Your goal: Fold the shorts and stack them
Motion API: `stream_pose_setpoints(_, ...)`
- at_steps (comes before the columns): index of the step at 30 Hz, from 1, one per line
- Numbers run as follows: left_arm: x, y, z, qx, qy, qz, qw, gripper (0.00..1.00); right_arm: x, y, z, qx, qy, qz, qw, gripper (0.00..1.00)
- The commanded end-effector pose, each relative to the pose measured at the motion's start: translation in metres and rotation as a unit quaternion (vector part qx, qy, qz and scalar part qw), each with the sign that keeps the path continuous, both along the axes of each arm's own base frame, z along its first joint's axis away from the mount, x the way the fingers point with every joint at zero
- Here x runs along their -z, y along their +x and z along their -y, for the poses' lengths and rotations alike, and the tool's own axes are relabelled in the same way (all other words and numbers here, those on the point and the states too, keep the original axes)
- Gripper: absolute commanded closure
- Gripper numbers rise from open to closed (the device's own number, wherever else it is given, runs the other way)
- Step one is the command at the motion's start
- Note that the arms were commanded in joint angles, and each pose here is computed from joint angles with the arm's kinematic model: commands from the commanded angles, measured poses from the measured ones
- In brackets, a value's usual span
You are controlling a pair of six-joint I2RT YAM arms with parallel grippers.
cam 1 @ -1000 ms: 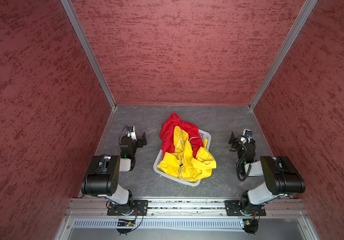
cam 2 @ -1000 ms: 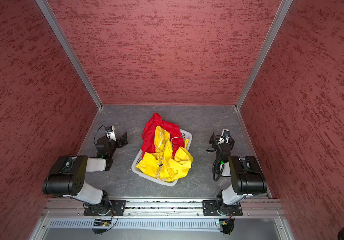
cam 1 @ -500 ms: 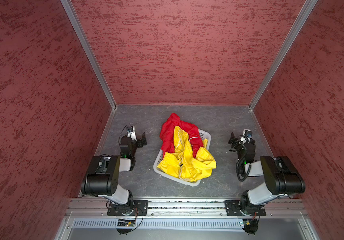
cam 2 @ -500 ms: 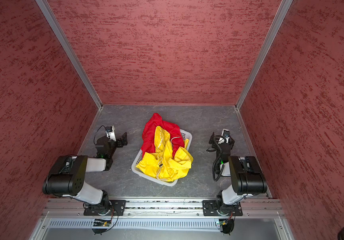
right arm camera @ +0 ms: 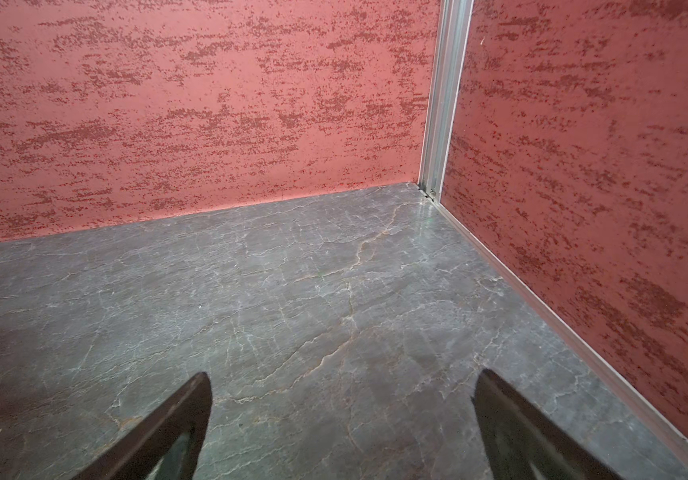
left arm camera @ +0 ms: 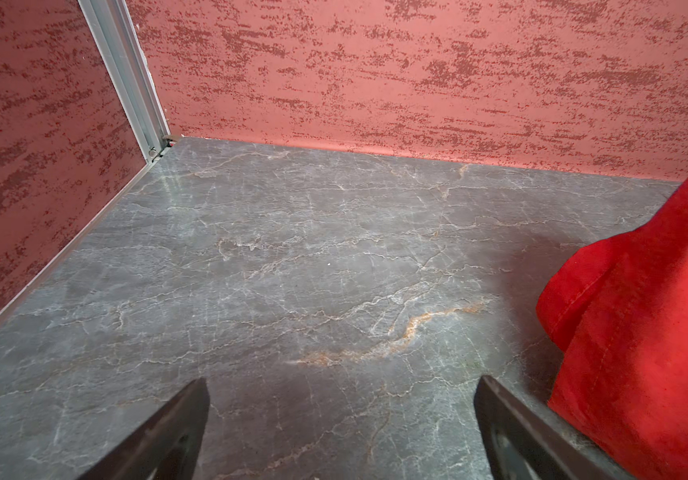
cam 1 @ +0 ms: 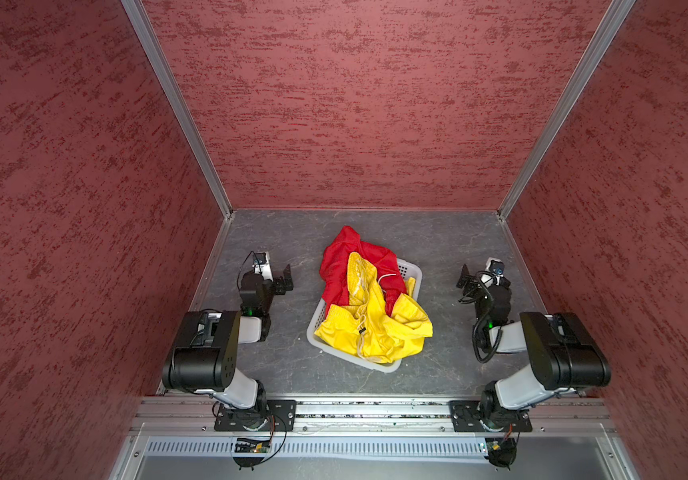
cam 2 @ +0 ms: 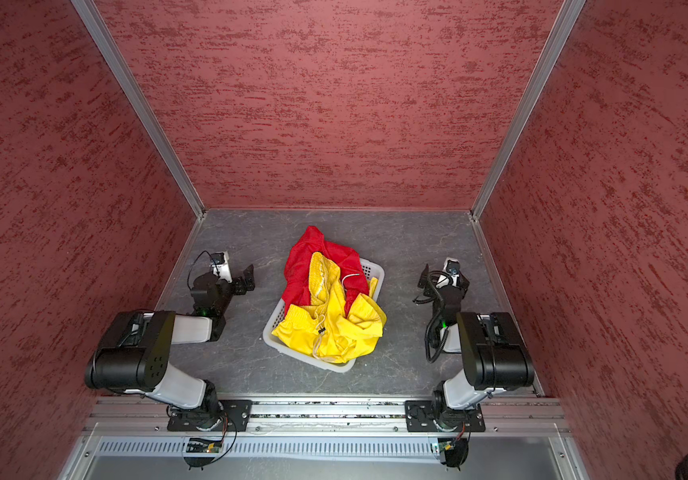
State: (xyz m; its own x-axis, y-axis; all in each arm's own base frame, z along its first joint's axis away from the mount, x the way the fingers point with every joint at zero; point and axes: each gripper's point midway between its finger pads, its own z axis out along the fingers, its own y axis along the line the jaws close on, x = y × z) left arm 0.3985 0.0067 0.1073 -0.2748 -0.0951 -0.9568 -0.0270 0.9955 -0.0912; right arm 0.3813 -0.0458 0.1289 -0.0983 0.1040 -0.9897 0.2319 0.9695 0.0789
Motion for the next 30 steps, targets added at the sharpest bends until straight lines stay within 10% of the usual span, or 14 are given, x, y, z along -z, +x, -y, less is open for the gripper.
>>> stream_pose_setpoints(1, -0.006, 0.003, 0.0, 0.006, 0.001, 0.007, 1.0, 0.0, -0.008, 0.0, 0.001, 0.003, 0.004, 0.016, 1.0, 0.01)
stream_pose_setpoints(10, -0.059, 0.006, -0.003, -0.066, 0.046, 0.001, 0.997, 0.01, -0.089, -0.031, 0.018, 0.079, 0.033, 0.06, 0.995, 0.01)
stream_pose_setpoints(16, -0.105, -0.002, -0.035, -0.231, -0.163, -0.023, 0.959, 0.01, -0.097, -0.038, 0.012, 0.108, 0.134, -0.027, 0.985, 0.01)
stream_pose_setpoints(26, -0.111, 0.005, 0.02, -0.088, -0.231, -0.142, 0.958, 0.0, -0.02, -0.032, -0.113, -0.019, 0.171, -0.264, 0.949, 0.05)
stream_pose_setpoints(30, -0.087, -0.013, 0.055, -0.055, -0.237, -0.206, 0.948, 0.27, -0.033, -0.025, -0.154, -0.099, 0.2, -0.269, 0.937, 0.12)
